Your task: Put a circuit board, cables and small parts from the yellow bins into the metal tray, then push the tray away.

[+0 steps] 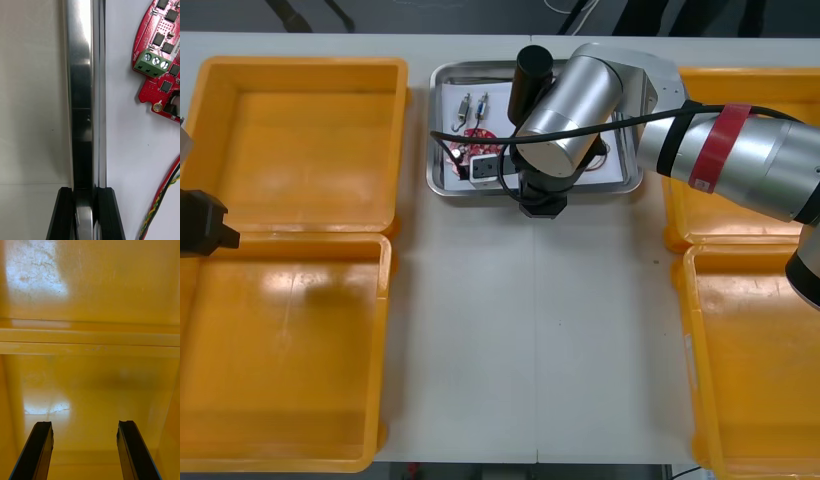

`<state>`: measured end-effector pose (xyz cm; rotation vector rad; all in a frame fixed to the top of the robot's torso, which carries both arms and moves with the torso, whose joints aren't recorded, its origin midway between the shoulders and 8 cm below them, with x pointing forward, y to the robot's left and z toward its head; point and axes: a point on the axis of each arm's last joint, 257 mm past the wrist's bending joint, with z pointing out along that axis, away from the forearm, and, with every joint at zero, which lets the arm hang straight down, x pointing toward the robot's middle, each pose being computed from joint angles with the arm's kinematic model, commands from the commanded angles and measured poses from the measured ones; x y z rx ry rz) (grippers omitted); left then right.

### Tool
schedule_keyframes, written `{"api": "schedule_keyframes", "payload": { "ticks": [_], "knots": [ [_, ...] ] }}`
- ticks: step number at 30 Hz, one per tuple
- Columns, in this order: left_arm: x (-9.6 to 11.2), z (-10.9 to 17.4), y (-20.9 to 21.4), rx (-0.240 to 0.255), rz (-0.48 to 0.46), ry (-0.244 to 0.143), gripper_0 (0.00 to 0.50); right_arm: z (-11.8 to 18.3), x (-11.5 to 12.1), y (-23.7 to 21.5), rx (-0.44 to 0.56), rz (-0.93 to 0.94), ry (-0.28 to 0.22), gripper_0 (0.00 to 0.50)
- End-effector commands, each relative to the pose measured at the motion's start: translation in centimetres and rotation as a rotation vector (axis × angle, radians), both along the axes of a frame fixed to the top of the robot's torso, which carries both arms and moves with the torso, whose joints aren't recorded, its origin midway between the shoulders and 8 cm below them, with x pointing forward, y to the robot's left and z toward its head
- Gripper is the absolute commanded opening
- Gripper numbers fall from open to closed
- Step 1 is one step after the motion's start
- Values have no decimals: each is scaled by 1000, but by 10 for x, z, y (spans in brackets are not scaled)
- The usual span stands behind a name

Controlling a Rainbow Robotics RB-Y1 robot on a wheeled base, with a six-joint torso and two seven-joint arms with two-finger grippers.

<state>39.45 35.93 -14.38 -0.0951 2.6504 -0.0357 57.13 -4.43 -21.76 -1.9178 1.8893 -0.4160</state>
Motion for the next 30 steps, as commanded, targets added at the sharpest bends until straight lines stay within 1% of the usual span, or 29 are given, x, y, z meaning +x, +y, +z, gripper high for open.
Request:
{"api": "schedule_keyframes", "payload": {
  "ticks": [1, 10, 22, 23, 24, 25, 26, 27, 30],
  "knots": [
    [-5, 13, 18, 72, -23, -22, 500, 40, 15, 28, 26, 54, -57, 0],
    [-5, 13, 18, 72, -23, -22, 500, 45, 23, 33, 56, 42, -65, 0],
    [-5, 13, 18, 72, -23, -22, 500, 49, 27, 32, 56, 37, -71, 0],
    [-5, 13, 18, 72, -23, -22, 500, 49, 27, 33, 57, 37, -71, 115],
    [-5, 13, 18, 72, -23, -22, 500, 49, 27, 34, 59, 38, -72, 275],
    [-5, 13, 18, 72, -23, -22, 500, 49, 27, 34, 60, 35, -72, 338],
    [-5, 13, 18, 72, -23, -22, 500, 50, 27, 33, 62, 33, -72, 461],
    [-5, 13, 18, 72, -23, -22, 500, 51, 28, 34, 68, 30, -72, 500],
    [-5, 13, 18, 72, -23, -22, 500, 51, 26, 36, 74, 29, -67, 500]
  ]
}}
